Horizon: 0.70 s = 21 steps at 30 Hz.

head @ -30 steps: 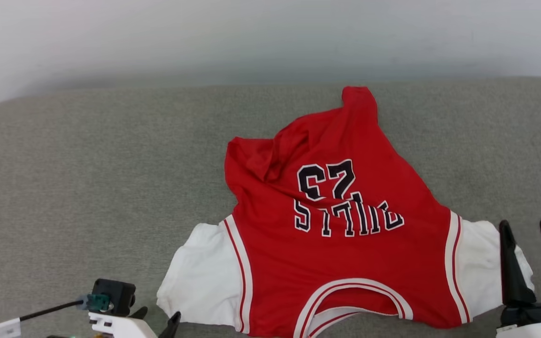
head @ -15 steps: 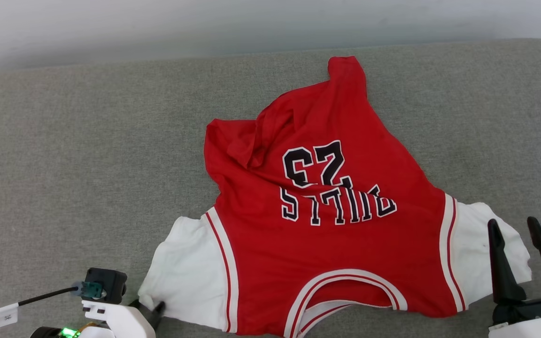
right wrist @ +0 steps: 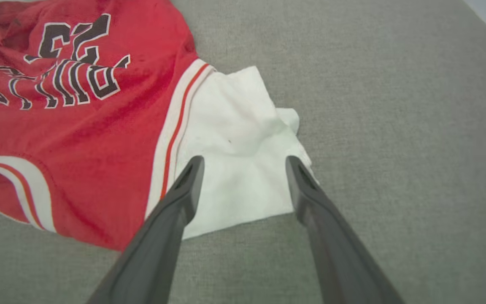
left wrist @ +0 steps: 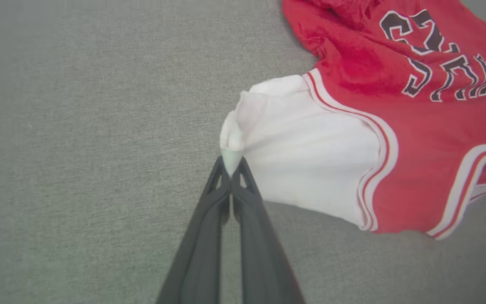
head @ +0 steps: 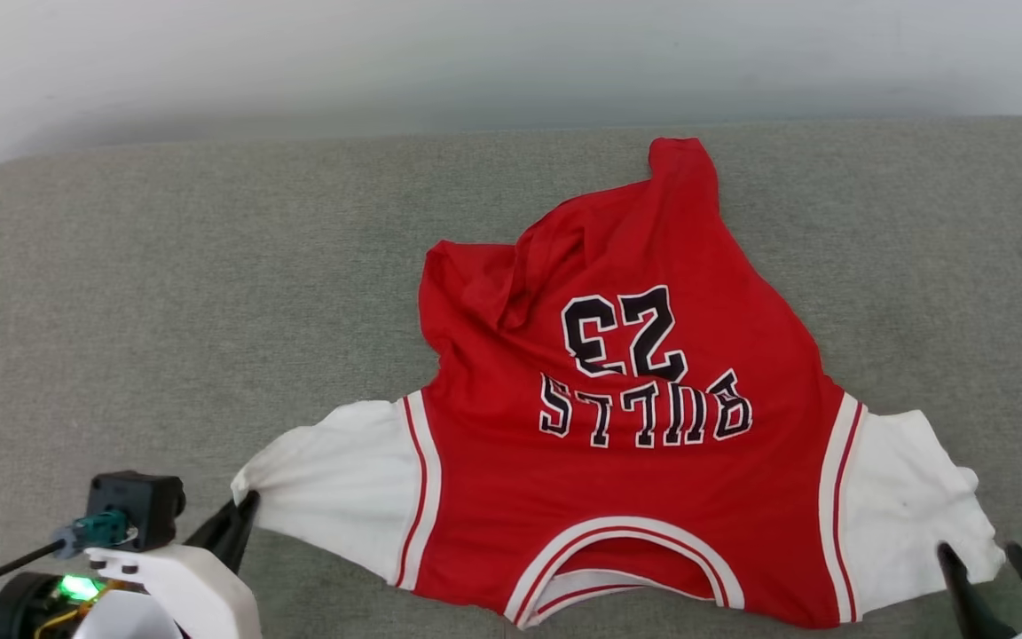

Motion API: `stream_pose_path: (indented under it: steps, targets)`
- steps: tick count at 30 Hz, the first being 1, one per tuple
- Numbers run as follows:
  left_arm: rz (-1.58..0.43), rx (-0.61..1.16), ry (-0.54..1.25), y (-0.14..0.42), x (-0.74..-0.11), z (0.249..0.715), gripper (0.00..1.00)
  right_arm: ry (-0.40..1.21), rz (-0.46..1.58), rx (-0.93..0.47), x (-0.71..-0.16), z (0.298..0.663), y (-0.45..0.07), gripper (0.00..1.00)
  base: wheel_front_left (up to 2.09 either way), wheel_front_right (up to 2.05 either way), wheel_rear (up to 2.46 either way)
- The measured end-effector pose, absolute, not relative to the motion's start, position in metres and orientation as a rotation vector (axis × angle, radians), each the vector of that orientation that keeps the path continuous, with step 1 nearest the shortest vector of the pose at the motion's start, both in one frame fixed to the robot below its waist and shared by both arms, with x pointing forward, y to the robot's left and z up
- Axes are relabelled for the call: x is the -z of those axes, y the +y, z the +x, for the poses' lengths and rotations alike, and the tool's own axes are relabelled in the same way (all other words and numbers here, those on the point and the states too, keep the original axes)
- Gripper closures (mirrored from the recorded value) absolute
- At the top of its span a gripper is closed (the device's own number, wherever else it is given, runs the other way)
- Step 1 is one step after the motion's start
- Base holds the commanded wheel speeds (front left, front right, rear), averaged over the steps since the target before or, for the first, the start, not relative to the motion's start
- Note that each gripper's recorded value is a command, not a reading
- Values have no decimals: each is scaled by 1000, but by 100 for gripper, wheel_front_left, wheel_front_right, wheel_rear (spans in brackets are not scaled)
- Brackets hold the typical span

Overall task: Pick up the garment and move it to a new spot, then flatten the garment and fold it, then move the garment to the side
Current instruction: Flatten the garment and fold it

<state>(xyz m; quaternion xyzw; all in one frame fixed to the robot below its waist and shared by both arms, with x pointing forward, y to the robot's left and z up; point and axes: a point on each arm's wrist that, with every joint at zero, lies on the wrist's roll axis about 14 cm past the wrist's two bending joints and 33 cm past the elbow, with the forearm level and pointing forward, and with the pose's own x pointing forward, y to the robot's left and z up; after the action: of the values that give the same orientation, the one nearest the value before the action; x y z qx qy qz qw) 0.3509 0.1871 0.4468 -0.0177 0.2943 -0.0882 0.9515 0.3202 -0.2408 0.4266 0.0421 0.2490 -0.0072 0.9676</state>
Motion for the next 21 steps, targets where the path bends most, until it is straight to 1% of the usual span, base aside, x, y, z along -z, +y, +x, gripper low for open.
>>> stream_pose_path:
  steps: [4,12,17,21]
  targets:
    - [-12,158,533,195,-471,354,100,683,38,58,-410,303,-256,0,0,0,0]
    - [-26,175,510,187,-487,348,100,872,12,110,-393,298,-267,0,0,0,0]
    - [-25,180,537,185,-483,344,100,910,-19,108,-390,314,-272,0,0,0,0]
    - [-17,182,550,185,-480,343,100,974,-42,96,-376,315,-271,0,0,0,0]
